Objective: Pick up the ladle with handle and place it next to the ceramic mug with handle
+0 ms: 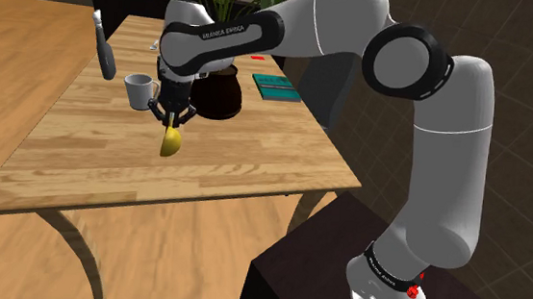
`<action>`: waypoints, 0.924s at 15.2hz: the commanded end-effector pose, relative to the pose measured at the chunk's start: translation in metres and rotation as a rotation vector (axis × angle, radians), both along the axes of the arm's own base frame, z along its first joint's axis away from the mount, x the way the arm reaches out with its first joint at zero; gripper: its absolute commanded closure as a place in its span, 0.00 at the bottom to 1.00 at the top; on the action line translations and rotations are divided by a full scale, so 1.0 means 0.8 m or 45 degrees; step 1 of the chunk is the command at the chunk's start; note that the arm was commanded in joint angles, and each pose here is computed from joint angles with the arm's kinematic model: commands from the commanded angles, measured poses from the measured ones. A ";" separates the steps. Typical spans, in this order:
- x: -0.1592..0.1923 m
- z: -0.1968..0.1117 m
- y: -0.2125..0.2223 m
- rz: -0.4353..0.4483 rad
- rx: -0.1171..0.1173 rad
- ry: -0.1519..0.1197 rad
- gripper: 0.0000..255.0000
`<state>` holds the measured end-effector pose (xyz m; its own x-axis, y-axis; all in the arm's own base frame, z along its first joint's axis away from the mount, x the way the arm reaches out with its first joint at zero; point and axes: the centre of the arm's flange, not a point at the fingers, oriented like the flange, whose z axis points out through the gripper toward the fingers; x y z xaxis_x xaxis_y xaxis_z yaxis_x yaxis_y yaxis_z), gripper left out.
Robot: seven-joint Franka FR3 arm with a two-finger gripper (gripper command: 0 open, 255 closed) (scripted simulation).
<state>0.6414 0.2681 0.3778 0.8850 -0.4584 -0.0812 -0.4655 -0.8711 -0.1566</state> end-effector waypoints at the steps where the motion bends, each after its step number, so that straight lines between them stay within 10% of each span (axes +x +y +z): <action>1: 0.000 -0.012 0.000 0.000 0.000 -0.001 1.00; 13: 0.000 -0.042 0.000 0.000 0.000 -0.001 1.00; 14: 0.000 -0.043 0.000 0.000 0.000 -0.001 0.00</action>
